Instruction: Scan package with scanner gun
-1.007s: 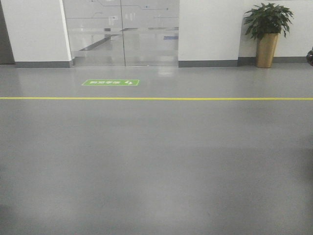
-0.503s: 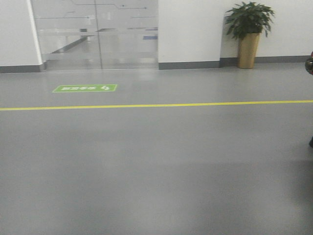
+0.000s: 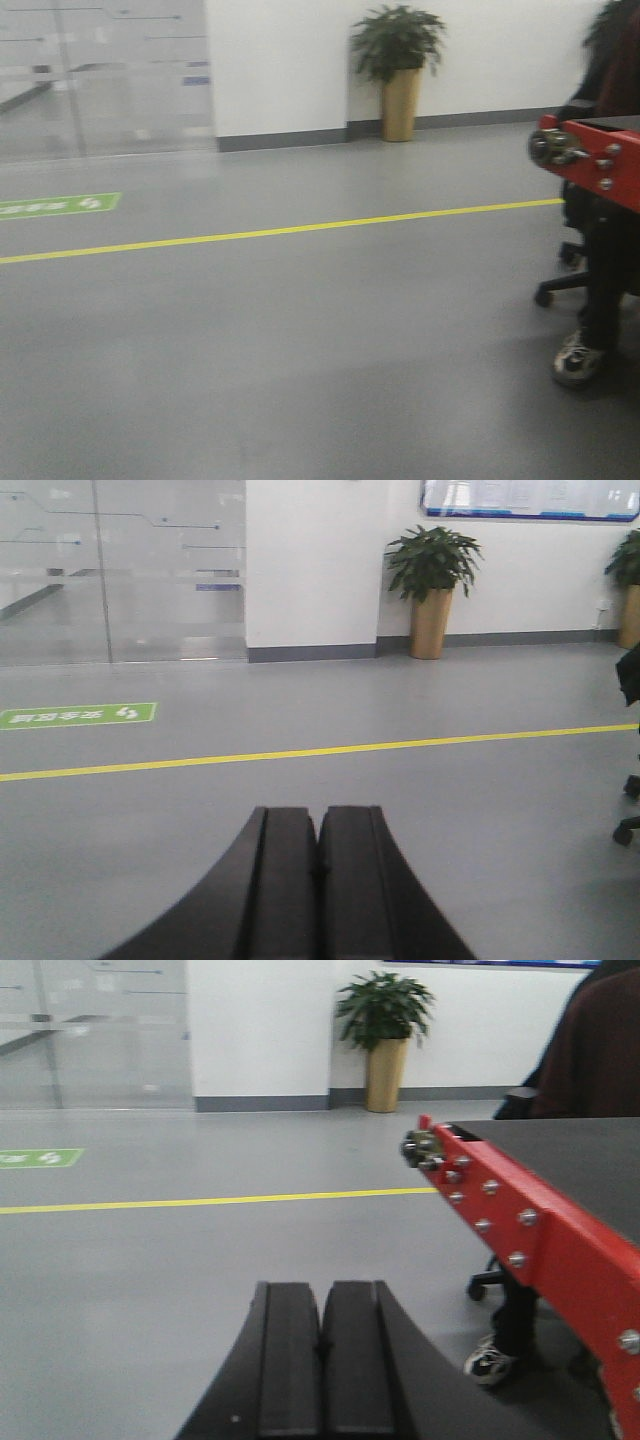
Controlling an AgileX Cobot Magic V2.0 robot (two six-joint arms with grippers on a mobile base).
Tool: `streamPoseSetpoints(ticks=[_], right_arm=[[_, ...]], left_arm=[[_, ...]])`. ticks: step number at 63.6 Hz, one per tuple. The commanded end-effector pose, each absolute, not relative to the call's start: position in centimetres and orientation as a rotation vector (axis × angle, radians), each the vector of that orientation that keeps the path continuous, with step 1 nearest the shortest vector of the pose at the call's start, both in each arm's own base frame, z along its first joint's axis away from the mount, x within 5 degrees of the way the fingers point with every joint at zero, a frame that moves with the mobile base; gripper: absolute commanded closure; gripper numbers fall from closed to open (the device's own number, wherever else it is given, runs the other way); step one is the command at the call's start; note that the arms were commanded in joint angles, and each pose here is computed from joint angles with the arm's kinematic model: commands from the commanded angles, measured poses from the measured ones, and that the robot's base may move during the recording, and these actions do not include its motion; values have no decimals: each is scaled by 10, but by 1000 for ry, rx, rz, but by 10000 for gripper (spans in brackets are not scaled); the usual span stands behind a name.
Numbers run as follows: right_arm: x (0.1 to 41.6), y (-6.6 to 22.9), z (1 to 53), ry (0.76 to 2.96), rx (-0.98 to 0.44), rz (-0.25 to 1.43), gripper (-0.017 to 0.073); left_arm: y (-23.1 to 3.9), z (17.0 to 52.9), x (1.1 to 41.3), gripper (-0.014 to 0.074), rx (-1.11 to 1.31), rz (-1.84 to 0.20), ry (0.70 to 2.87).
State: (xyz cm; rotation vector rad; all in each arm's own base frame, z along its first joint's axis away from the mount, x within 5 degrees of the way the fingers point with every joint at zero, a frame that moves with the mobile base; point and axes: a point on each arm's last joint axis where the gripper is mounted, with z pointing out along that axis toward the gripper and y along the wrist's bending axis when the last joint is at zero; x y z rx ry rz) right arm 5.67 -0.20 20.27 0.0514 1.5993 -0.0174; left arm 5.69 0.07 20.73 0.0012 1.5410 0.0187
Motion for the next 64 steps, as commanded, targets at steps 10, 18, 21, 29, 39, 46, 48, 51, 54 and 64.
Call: streamPoseSetpoints(ticks=[10,18,21,29,39,46,48,51,54,64], right_arm=[[56,-2,205,1578,49,-25,712],[56,-2,205,1578,49,-25,712],[56,-2,205,1578,49,-25,712],[56,-2,205,1578,49,-25,712],[56,-2,205,1578,49,-25,712],[56,-2,205,1578,49,-25,712],[56,-2,205,1578,49,-25,712],[56,-2,205,1578,49,-25,712],[56,-2,205,1578,49,-25,712],[56,-2,205,1578,49,-25,712]], left_arm=[[1,210,56,704,-11,8,1518],[1,210,56,704,-11,8,1518],[1,210,56,704,-11,8,1518],[1,210,56,704,-11,8,1518],[1,210,56,704,-11,8,1518],[1,210,56,704,-11,8,1518],[1,210,56,704,-11,8,1518],[1,210,56,704,-11,8,1518],[1,210,56,704,-11,8,1518],[1,210,56,704,-11,8,1518]])
